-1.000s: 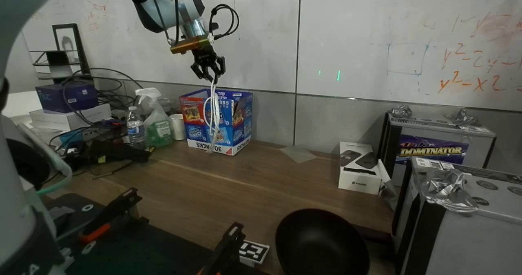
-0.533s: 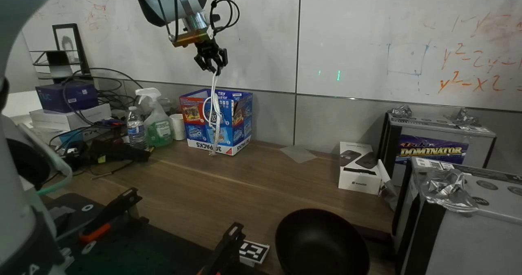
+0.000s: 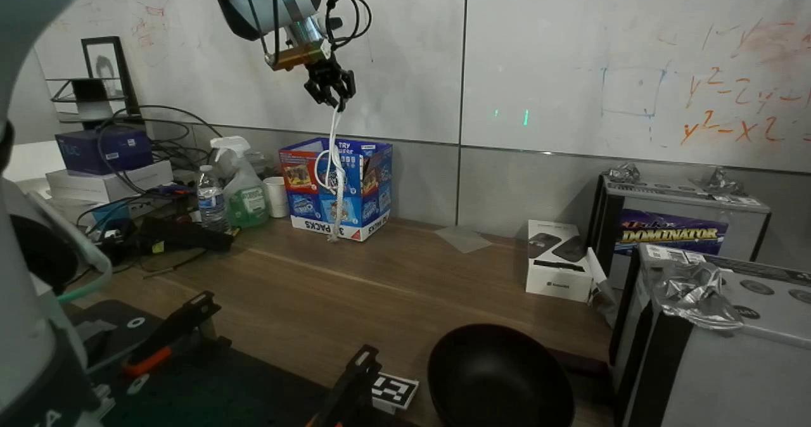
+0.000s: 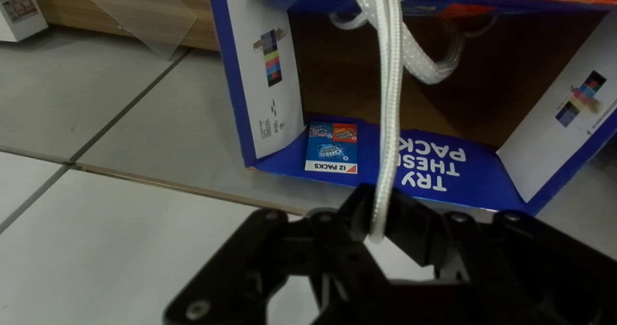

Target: Pick up the white ropes and put them in the box

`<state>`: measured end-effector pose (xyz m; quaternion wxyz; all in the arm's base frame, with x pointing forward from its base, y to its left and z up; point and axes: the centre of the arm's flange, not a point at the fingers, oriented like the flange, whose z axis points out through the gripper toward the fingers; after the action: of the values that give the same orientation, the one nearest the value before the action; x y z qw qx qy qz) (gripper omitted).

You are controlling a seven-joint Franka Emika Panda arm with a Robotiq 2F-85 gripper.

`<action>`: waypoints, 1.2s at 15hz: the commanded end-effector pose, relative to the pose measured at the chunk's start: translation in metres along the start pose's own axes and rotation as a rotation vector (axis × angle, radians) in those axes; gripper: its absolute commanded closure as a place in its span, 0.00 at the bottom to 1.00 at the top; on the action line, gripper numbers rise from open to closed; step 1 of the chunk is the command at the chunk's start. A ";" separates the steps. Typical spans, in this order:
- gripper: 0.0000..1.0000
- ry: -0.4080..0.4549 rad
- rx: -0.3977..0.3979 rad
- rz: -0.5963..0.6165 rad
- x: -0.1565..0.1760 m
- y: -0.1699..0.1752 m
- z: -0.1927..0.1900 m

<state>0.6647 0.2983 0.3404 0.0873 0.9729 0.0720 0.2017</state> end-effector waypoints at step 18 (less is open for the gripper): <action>0.90 -0.133 0.097 0.032 0.055 -0.017 0.079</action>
<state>0.6732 0.3026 0.3035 0.0569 0.9853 0.0544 0.1518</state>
